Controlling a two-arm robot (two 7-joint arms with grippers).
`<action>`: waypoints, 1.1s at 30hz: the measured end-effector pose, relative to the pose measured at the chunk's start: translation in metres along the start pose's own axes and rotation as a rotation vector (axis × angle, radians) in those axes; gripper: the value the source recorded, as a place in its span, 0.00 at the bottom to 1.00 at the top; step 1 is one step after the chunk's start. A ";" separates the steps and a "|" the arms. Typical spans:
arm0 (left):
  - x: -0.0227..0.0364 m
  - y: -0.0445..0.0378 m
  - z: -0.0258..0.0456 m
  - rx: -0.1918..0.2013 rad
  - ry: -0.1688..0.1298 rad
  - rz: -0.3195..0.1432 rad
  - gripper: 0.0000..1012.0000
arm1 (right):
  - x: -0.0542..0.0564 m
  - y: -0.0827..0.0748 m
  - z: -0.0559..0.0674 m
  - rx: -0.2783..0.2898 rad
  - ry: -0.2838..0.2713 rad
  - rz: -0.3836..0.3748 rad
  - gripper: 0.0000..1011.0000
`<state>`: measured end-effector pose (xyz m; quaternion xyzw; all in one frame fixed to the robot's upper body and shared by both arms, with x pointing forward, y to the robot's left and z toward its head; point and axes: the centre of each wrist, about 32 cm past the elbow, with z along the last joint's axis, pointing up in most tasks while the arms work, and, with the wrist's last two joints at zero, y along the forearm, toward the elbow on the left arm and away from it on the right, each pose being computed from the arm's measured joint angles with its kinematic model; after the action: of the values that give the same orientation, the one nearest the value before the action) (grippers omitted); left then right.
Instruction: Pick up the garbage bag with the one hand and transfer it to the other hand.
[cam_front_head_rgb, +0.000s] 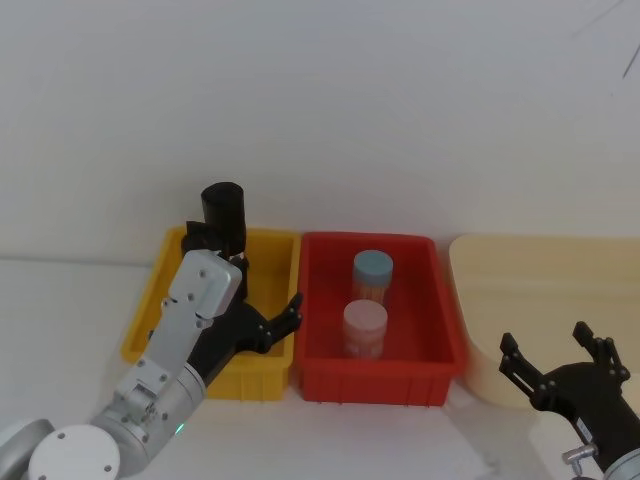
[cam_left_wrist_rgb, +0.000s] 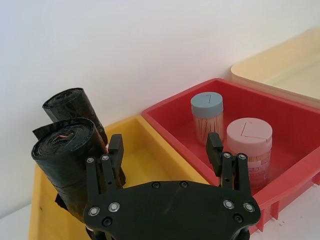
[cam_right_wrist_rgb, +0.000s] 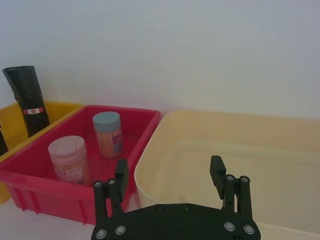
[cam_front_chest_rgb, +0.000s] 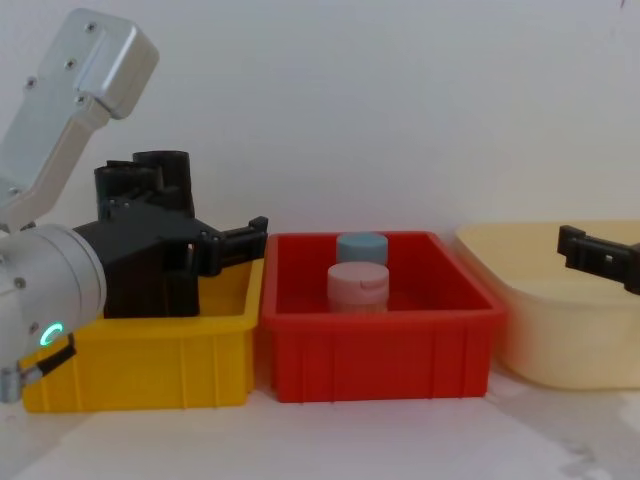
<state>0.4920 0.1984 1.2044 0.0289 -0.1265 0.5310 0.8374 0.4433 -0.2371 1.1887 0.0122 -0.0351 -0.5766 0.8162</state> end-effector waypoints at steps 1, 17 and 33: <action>0.0000 0.0000 0.0000 0.000 0.000 0.000 0.99 | 0.000 0.000 0.000 0.000 0.000 0.000 0.99; -0.0007 -0.0005 0.0005 -0.001 0.001 -0.006 0.99 | 0.000 0.000 0.000 0.000 0.000 0.000 0.99; -0.0122 0.0093 0.0096 0.027 0.020 -0.096 0.99 | 0.000 0.000 0.000 0.000 0.000 0.000 0.99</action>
<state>0.4770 0.1900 1.2099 0.0410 -0.1091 0.4923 0.8626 0.4433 -0.2371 1.1887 0.0122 -0.0351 -0.5766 0.8162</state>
